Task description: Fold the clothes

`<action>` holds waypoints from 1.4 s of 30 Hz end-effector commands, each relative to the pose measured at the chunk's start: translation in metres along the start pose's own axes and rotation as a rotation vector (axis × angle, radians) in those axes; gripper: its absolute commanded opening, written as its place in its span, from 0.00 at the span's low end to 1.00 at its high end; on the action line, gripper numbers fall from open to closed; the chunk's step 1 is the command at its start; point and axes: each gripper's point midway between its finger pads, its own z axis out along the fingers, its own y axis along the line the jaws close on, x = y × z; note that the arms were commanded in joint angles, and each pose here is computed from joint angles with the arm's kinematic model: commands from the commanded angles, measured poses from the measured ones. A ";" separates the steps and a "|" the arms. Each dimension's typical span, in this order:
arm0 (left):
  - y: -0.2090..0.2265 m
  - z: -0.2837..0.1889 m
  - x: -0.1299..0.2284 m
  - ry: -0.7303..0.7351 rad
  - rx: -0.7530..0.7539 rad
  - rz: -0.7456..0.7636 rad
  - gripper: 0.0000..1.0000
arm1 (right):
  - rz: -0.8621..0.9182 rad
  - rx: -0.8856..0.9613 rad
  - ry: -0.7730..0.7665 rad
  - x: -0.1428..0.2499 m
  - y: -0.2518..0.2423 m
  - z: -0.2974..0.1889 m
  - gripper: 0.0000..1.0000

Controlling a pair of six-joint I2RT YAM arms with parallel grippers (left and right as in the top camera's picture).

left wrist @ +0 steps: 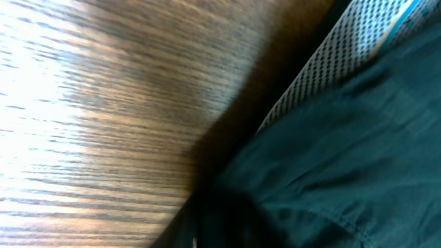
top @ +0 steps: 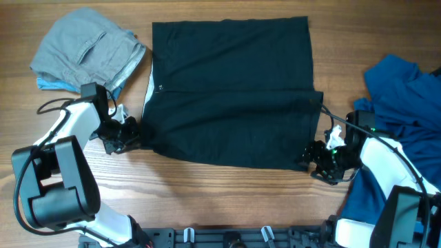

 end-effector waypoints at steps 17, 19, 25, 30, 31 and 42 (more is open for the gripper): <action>-0.040 -0.111 0.025 -0.078 0.070 0.062 0.04 | -0.119 0.027 -0.372 -0.019 0.072 -0.184 0.04; -0.046 -0.133 0.030 -0.154 0.082 0.088 0.04 | -0.138 0.058 -0.461 -0.012 0.080 -0.223 0.04; -0.052 -0.174 0.057 -0.304 0.090 0.136 0.04 | -0.192 0.124 -0.634 -0.003 0.091 -0.288 0.04; -0.057 -0.189 0.050 -0.408 0.105 0.171 0.04 | -0.216 0.107 -0.708 -0.051 0.106 -0.294 0.04; -0.058 -0.189 0.045 -0.414 0.106 0.173 0.04 | -0.221 0.107 -0.714 -0.063 0.108 -0.292 0.04; -0.075 -0.121 -0.041 -0.355 0.082 0.226 0.04 | -0.317 0.007 -0.669 -0.222 0.134 -0.213 0.04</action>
